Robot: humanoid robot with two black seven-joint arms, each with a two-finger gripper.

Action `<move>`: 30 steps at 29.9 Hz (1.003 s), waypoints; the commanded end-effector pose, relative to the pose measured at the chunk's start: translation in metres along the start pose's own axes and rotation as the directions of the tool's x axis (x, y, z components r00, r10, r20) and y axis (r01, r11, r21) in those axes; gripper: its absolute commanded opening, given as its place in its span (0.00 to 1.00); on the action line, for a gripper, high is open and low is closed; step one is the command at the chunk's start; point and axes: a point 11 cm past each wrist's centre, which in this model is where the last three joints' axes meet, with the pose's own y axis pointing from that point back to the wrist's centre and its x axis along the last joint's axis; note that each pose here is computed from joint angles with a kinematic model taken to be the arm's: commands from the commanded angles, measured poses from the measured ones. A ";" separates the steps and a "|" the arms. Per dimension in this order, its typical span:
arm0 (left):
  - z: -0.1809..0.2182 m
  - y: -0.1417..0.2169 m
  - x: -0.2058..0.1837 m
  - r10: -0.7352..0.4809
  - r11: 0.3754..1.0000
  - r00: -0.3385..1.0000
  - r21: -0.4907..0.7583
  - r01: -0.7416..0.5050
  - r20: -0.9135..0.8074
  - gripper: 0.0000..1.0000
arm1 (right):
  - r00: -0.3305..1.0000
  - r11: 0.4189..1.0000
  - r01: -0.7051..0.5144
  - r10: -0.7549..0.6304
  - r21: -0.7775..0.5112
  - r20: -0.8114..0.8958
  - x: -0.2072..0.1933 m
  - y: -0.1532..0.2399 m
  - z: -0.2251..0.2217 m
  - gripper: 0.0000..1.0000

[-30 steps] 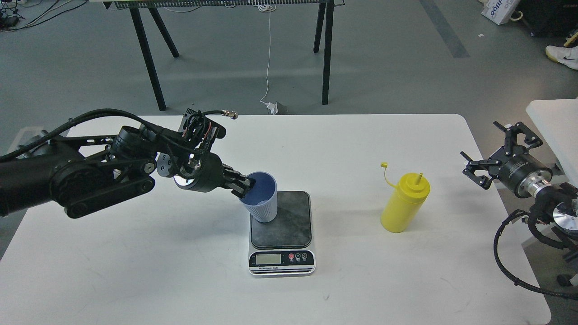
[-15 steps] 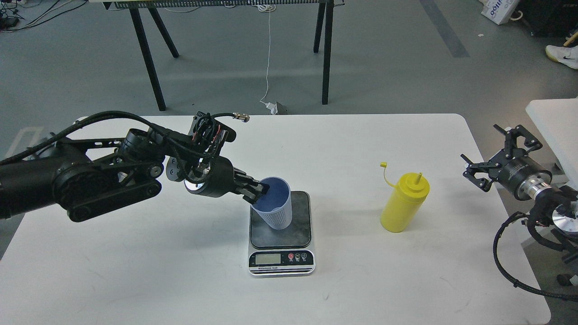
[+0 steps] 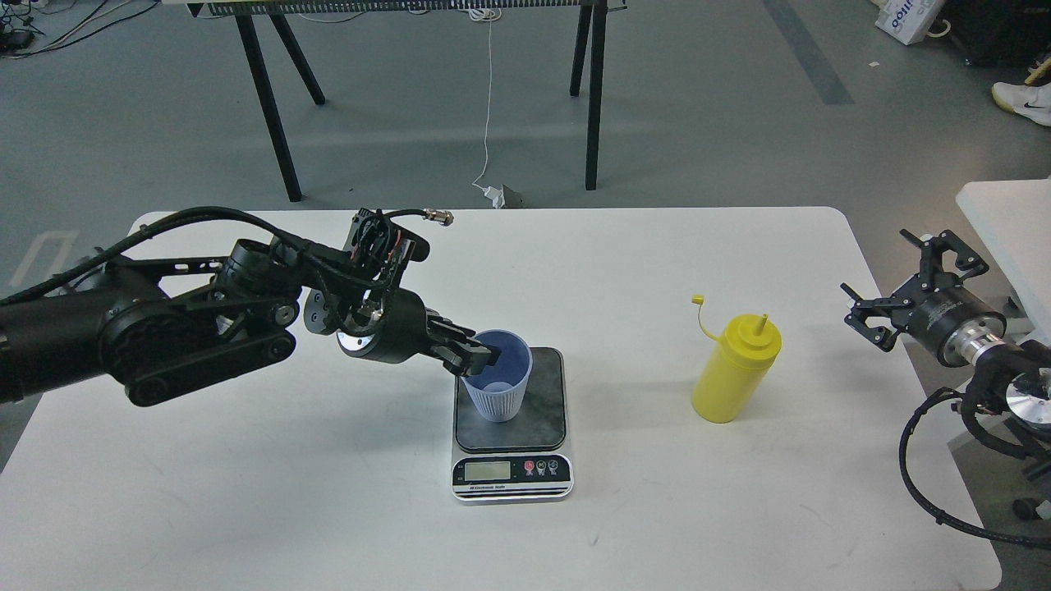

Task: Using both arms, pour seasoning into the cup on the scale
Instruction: 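Open the left gripper and withdraw it from the cup, then move the right gripper down to the yellow bottle and grasp it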

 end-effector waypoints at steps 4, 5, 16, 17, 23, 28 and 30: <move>0.000 0.015 0.026 0.085 0.995 0.992 -0.038 -0.089 -0.092 0.88 | 1.000 1.000 0.019 -0.019 -0.016 -0.007 -0.008 -0.004 -0.001 0.99; -0.005 0.019 0.034 0.112 0.993 0.986 -0.033 -0.117 -0.123 0.94 | 1.000 1.000 0.023 -0.023 -0.016 -0.010 -0.009 -0.005 -0.003 0.99; -0.094 0.107 0.093 0.418 0.900 0.742 0.125 -0.418 -0.525 0.99 | 0.983 0.974 0.174 -0.181 -0.147 -0.034 -0.087 -0.028 -0.067 0.99; -0.102 0.115 0.094 0.440 0.885 0.700 0.139 -0.444 -0.563 0.99 | 0.982 0.971 0.188 -0.191 -0.144 -0.006 -0.089 -0.026 -0.072 0.99; -0.146 0.167 0.094 0.550 0.767 0.451 0.212 -0.606 -0.703 0.99 | 0.934 0.952 0.288 -0.255 -0.104 0.251 -0.074 0.005 -0.064 0.99; -0.170 0.187 0.089 0.597 0.706 0.337 0.276 -0.652 -0.728 0.99 | 0.896 0.953 0.269 -0.194 -0.140 0.400 -0.035 0.052 -0.027 0.99; -0.175 0.181 0.077 0.589 0.713 0.323 0.289 -0.639 -0.741 0.99 | 0.879 0.959 0.237 -0.143 -0.156 0.455 -0.016 0.070 -0.010 0.99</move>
